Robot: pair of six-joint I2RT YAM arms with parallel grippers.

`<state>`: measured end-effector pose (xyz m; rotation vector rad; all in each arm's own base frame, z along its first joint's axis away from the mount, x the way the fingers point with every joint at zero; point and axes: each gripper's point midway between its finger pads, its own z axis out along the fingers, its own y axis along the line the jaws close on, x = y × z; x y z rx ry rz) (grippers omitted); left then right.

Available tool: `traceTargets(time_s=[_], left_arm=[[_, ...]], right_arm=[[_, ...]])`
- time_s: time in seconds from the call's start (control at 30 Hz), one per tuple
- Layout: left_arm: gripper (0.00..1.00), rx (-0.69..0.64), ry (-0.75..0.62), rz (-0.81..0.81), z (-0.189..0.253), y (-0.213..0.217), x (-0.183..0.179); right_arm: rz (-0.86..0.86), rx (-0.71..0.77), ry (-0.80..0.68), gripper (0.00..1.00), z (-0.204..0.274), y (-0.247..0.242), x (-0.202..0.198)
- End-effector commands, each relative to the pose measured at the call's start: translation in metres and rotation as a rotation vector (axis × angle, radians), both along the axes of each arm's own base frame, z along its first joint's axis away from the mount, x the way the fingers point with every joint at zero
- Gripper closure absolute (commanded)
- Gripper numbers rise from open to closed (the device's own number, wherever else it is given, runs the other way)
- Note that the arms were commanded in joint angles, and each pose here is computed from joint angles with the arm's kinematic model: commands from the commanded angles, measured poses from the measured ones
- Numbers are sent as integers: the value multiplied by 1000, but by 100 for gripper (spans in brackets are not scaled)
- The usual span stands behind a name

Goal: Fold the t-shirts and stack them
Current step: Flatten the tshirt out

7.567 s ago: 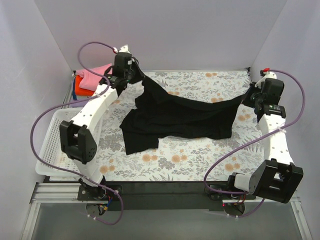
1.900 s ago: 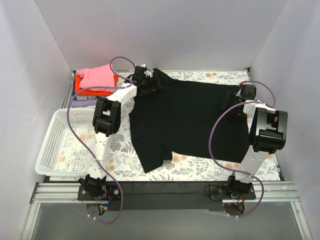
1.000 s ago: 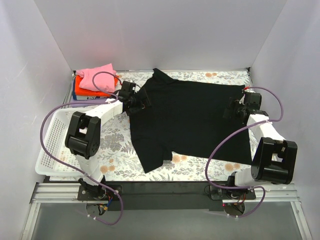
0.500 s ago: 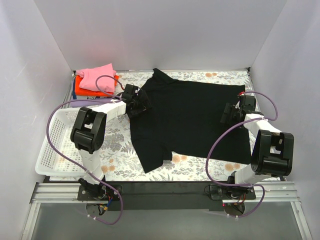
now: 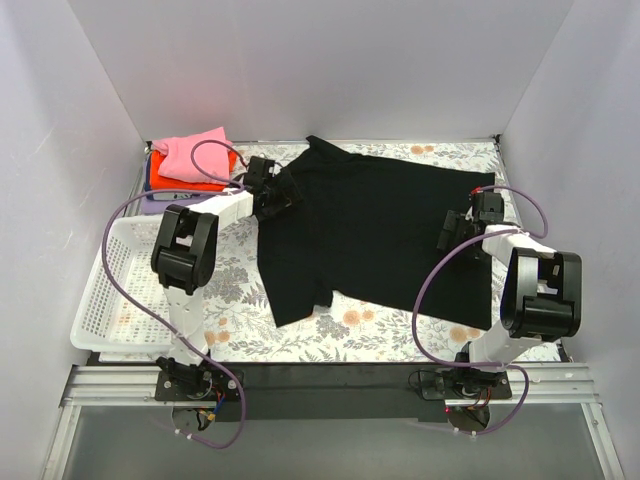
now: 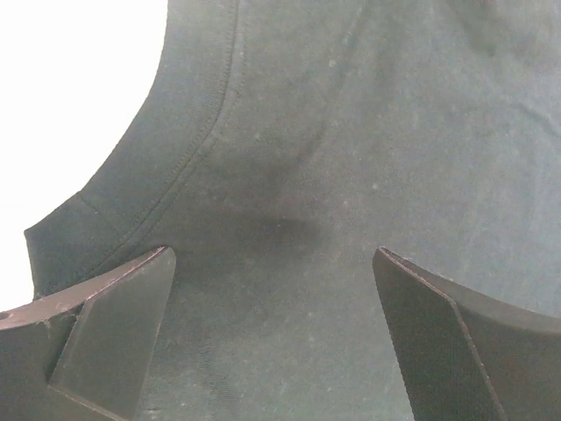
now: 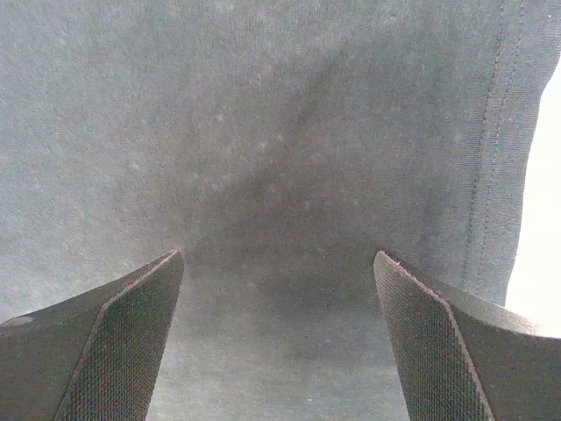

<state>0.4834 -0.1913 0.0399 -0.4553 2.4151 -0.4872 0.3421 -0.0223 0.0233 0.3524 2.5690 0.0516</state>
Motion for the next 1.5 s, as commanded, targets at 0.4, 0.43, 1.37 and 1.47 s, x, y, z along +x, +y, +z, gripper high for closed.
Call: traceTargets(time_s=[0.4, 0.43, 1.37, 1.47], left_arm=[[3, 87, 31, -68, -17, 17, 33], [3, 87, -8, -81, 1, 17, 36], [25, 298, 180, 55, 23, 31, -245], [32, 315, 219, 27, 12, 24, -259]], right_arm=[[17, 45, -46, 4, 7, 14, 38], [21, 48, -58, 4, 11, 15, 40], [109, 107, -316, 2, 123, 34, 5], [113, 105, -313, 1, 122, 34, 1]])
